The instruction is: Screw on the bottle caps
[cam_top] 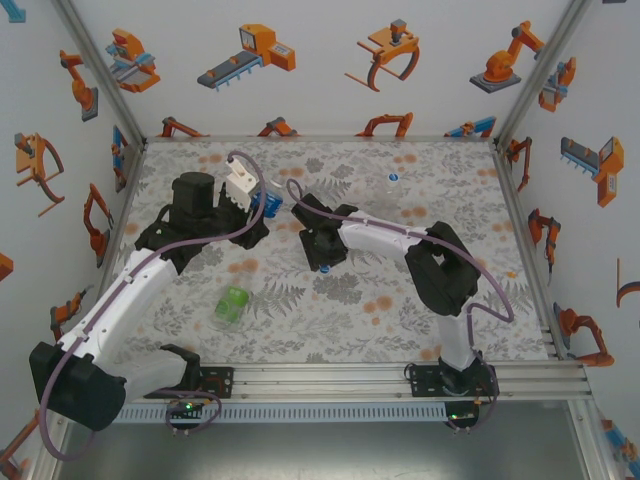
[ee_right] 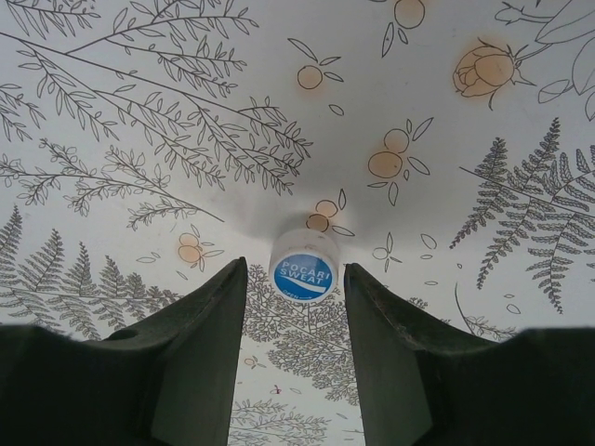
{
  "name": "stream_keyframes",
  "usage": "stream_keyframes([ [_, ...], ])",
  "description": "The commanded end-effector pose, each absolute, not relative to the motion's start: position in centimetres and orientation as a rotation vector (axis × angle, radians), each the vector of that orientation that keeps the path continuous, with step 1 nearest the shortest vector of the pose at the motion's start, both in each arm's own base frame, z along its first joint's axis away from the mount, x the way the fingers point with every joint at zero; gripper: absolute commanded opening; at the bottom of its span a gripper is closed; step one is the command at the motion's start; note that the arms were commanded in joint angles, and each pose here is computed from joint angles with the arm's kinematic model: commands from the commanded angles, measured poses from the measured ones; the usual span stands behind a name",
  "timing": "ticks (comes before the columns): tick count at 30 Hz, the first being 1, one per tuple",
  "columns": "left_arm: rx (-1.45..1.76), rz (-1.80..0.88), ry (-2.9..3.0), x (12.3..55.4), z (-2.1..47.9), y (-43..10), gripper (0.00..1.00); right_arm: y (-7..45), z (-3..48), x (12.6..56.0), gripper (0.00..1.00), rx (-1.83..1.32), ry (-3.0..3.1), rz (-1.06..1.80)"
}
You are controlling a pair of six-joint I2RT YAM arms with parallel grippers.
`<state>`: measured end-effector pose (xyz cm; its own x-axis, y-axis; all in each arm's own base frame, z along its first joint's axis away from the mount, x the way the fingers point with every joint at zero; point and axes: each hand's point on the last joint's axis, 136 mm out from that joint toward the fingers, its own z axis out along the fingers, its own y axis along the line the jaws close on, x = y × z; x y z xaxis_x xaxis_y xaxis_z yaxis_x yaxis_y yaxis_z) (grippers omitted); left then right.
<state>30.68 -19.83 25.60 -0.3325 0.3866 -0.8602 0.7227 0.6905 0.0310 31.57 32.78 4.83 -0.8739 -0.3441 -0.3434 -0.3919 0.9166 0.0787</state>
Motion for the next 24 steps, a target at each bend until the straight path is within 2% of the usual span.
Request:
stream_keyframes([
  [1,0.876,-0.448,1.911,30.5,26.8,-20.0,0.00,32.8,4.6,31.6,0.45,-0.539,2.766,0.178],
  [24,0.878,-0.454,1.915,30.5,26.6,-20.1,0.00,32.6,3.4,31.4,0.36,-0.538,2.783,0.158],
])
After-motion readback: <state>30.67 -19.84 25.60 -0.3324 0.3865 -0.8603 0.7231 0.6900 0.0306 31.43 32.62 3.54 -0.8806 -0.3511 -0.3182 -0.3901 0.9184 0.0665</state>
